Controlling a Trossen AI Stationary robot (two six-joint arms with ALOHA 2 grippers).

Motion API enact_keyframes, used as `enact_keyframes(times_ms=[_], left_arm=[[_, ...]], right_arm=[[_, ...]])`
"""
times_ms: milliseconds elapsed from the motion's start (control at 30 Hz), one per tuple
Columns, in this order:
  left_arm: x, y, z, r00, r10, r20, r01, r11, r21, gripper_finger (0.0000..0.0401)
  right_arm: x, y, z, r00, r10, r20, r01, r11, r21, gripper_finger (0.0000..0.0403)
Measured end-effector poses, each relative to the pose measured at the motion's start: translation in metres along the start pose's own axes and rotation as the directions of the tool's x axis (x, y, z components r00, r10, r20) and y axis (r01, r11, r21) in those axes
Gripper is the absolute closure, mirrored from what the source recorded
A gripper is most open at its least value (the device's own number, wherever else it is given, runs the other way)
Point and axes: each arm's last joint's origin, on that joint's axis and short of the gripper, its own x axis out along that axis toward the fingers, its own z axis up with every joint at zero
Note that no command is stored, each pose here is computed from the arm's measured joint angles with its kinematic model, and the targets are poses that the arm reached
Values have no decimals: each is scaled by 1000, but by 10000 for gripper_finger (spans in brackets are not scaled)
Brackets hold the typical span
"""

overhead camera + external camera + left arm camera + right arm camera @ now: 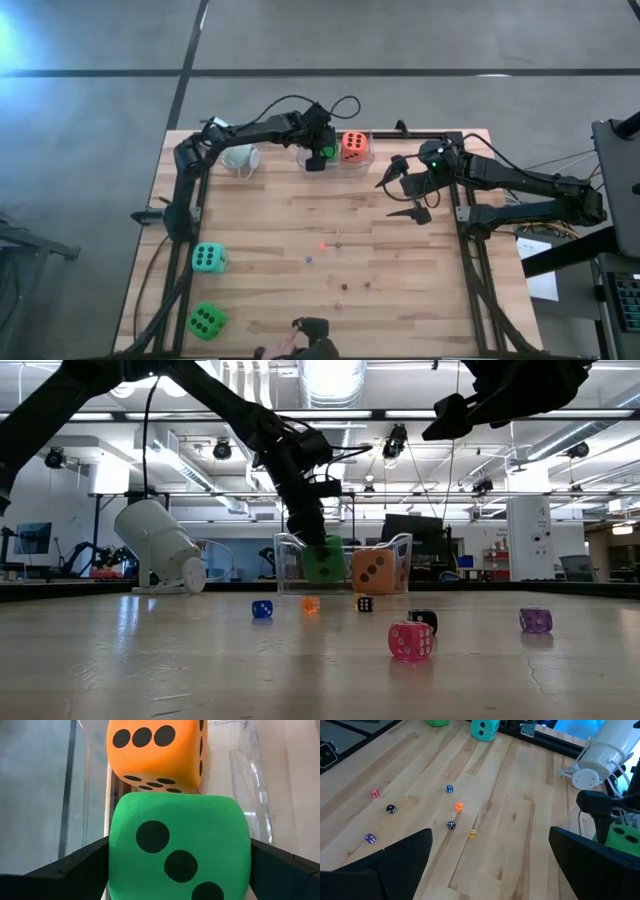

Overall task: Pick & Place Dice
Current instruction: Put the top big green dice into the transparent bin

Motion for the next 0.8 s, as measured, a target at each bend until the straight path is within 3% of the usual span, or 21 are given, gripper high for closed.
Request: enact_keyframes(times_ms=[800], left_arm=[[0,2,3,999,20,25,-18,999,-48,1]], right_arm=[[0,0,0,1000,0,0,0,1000,0,3]])
